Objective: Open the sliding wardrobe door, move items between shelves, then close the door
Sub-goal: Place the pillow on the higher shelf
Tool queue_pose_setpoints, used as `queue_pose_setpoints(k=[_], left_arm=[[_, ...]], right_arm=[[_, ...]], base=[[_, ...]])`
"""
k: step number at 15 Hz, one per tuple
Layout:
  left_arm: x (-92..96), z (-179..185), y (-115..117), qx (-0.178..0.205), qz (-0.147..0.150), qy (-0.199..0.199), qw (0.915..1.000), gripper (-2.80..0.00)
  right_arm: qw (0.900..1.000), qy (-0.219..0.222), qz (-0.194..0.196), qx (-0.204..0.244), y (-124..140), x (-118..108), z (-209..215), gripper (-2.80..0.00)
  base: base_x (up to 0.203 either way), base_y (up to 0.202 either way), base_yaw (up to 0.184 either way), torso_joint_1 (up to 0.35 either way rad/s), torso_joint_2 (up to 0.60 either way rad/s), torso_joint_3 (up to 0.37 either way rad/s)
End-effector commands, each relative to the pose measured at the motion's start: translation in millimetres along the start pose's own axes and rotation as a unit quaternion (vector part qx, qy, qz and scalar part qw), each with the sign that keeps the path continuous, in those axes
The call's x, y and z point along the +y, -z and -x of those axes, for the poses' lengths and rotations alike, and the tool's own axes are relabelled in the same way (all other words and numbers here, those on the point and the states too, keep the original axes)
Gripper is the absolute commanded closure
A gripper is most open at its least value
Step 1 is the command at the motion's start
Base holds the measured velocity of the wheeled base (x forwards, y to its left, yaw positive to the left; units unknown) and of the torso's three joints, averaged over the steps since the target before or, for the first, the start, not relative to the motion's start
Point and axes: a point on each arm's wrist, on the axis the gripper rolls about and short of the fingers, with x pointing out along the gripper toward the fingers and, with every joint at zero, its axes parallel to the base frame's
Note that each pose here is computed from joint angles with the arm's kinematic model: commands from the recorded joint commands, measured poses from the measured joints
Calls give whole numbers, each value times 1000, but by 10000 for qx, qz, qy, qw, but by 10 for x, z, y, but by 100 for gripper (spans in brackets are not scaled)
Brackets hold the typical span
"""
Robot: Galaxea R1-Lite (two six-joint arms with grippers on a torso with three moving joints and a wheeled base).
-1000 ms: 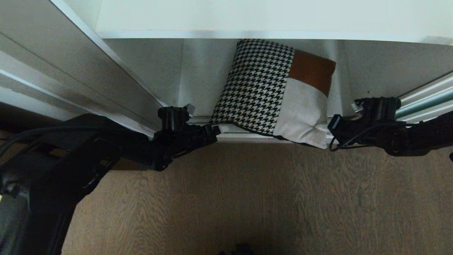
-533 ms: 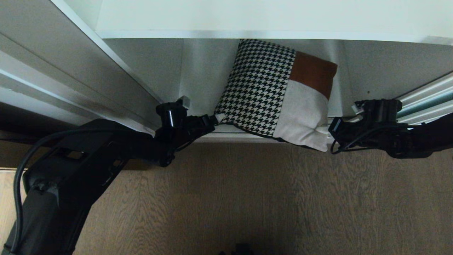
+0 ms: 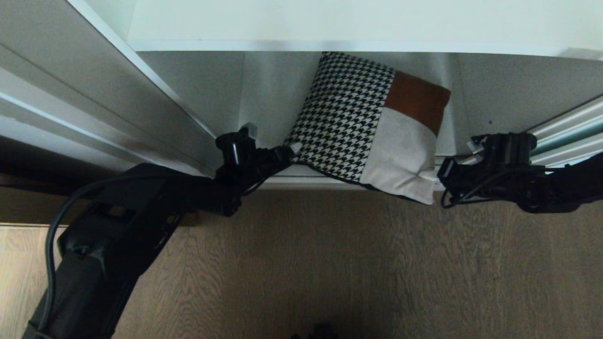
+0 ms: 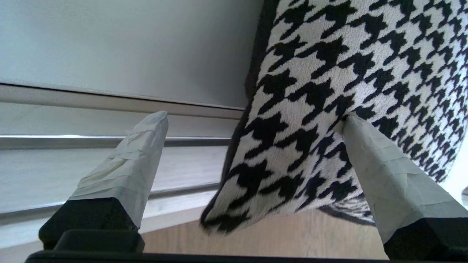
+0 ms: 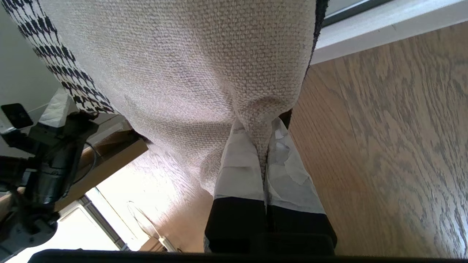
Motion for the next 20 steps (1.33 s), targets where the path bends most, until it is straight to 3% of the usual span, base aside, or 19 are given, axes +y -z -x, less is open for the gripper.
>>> queue_pose_setpoints(k=[1, 7, 8, 11, 20], left_arm=[[27, -45, 95, 37, 65, 33, 10000, -280], [-162, -85, -165, -261, 324, 232, 9989, -280], [-225, -61, -226, -224, 381, 237, 9987, -280], [-274, -49, -187, 408, 814, 55, 9958, -280], [-386, -75, -101, 693, 875, 239, 9935, -280]], right_arm=[[10000, -6, -28, 7, 0, -8, 15, 0], [10000, -30, 41, 80, 22, -35, 44, 0], [9999, -7, 24, 110, 43, -65, 27, 0], [9999, 10, 60, 133, 62, -89, 18, 0], [9998, -47, 46, 210, 80, -91, 38, 0]], base=[[0, 0, 0, 0, 0, 0], [0, 0, 0, 0, 0, 0], [0, 0, 0, 0, 0, 0], [0, 0, 0, 0, 0, 0], [0, 0, 0, 0, 0, 0]])
